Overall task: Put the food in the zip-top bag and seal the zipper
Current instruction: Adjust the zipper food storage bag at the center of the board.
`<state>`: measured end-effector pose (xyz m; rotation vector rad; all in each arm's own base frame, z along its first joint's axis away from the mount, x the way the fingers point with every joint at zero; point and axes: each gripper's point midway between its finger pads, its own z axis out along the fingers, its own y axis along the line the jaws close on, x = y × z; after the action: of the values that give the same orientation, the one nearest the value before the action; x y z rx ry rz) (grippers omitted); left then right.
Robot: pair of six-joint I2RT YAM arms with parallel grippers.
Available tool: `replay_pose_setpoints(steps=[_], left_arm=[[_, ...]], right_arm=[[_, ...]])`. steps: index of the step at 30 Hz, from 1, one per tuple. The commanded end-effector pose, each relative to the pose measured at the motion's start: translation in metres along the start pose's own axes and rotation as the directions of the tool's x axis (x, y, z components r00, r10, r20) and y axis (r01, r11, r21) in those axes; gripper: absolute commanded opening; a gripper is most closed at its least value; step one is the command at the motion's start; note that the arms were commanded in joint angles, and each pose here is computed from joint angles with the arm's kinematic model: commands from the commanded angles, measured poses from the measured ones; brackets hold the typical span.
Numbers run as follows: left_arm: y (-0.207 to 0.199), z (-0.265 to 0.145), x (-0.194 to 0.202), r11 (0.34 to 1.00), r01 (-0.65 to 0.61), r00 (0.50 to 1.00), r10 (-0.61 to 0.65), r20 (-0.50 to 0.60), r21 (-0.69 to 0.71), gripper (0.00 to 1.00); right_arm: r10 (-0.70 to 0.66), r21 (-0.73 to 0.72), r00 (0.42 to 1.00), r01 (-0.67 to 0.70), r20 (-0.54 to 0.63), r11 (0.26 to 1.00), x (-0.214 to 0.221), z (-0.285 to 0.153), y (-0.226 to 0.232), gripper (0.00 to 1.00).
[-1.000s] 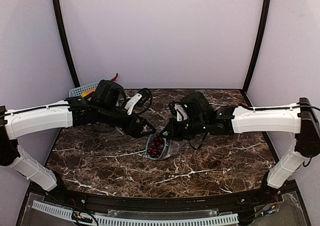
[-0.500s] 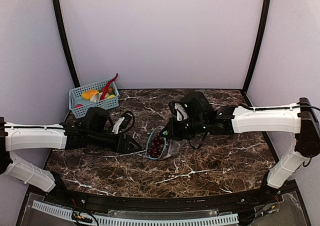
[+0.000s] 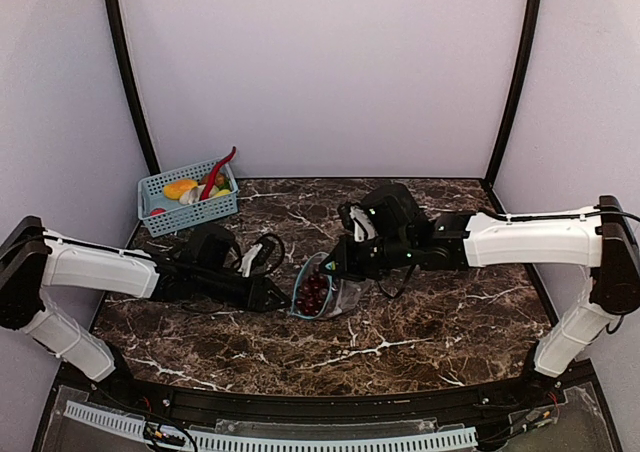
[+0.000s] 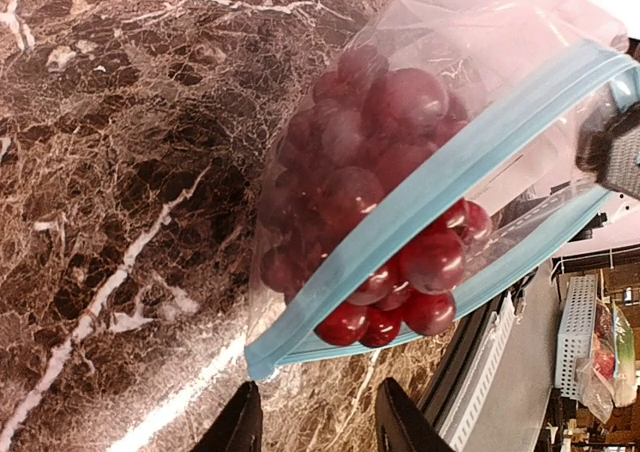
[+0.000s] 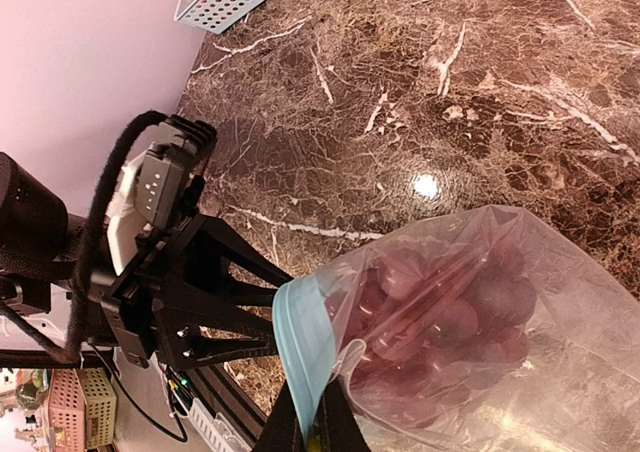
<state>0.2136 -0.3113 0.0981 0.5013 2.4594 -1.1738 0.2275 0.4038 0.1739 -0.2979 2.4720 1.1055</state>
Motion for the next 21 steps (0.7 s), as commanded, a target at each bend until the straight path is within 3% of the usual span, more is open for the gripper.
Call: replay_pose_setpoints(steps=[1,8,21], left_arm=[[0.004,0.009,0.003,0.999,-0.032,0.999,0.032,-0.019,-0.003,0.38],[0.013,0.022,0.011,0.998,-0.061,0.995,0.058,-0.076,-0.035,0.33],[0.014,0.033,0.001,0.995,-0.090,0.994,0.087,-0.073,-0.041,0.23]], right_arm=[[-0.002,-0.027,0.999,0.003,0.050,1.000,-0.012,-0.008,0.007,0.05],[-0.001,-0.025,0.999,0.003,0.053,1.000,-0.013,-0.008,0.006,0.05],[0.002,-0.023,0.999,-0.001,0.053,1.000,-0.012,-0.009,0.004,0.05]])
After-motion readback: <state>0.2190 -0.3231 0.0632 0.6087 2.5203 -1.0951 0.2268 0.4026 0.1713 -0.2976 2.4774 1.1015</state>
